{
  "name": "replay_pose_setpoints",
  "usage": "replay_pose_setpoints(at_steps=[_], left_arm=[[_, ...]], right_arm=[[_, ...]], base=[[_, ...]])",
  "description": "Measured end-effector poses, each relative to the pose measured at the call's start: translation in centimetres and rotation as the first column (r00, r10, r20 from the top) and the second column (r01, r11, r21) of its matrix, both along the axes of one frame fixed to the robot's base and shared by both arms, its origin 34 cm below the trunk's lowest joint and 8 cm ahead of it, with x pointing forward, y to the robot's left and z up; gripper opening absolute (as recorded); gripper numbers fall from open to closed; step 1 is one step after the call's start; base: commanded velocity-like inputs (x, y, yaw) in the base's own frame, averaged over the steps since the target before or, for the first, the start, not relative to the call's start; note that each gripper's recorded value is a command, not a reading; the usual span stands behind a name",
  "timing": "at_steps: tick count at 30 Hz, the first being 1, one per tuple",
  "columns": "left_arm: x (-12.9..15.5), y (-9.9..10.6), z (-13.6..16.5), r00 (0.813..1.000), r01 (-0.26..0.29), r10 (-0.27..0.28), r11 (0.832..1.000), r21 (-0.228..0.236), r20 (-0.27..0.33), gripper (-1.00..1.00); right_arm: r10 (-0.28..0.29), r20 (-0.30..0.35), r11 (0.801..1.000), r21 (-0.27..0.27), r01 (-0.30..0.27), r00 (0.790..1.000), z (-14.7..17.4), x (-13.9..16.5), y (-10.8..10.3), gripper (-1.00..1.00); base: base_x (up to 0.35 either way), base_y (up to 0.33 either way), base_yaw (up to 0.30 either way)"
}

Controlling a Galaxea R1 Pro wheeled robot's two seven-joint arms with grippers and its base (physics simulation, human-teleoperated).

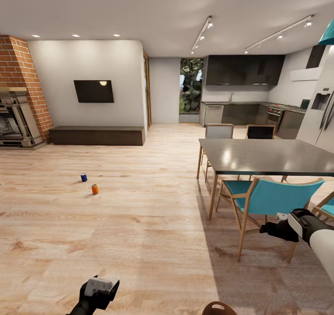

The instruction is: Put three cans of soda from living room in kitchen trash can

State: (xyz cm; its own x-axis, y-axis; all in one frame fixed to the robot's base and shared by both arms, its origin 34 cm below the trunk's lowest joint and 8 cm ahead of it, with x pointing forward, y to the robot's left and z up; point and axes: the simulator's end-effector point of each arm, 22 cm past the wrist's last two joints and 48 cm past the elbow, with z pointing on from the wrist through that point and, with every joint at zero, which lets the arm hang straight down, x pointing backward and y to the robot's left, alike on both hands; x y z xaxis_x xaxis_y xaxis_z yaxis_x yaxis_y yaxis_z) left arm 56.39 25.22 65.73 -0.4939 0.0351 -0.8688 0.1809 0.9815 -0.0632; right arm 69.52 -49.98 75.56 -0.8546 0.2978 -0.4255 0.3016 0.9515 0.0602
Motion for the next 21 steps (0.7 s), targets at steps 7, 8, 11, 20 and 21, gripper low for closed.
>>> replay_pose_setpoints(at_steps=[7,8,11,20,21], left_arm=[[-0.1,0.1,-0.8,1.000,-0.003,0.003,1.000,0.001,-0.005,1.00],[-0.1,0.1,-1.0,1.000,-0.003,0.003,1.000,0.001,-0.006,1.00],[-0.1,0.1,-1.5,1.000,-0.003,0.003,1.000,0.001,-0.007,1.00],[-0.3,0.1,-3.1,1.000,-0.003,0.003,1.000,0.002,-0.009,1.00],[-0.3,0.1,-3.3,1.000,-0.003,0.003,1.000,0.002,-0.009,1.00]], right_arm=[[-0.002,-0.005,1.000,-0.005,0.002,1.000,-0.8,-0.2,-0.1,1.00],[-0.002,-0.006,1.000,-0.006,0.002,1.000,-1.0,-0.2,-0.1,1.00],[0.001,-0.007,1.000,-0.005,-0.001,1.000,-1.6,-0.2,0.2,1.00],[0.005,-0.008,1.000,-0.004,-0.006,1.000,-3.2,-0.2,0.3,1.00],[0.006,-0.008,1.000,-0.005,-0.006,1.000,-3.3,-0.2,0.3,1.00]], base=[[0.000,0.000,0.000],[0.000,0.000,0.000],[0.000,0.000,0.000],[0.000,0.000,0.000],[0.000,0.000,0.000]])
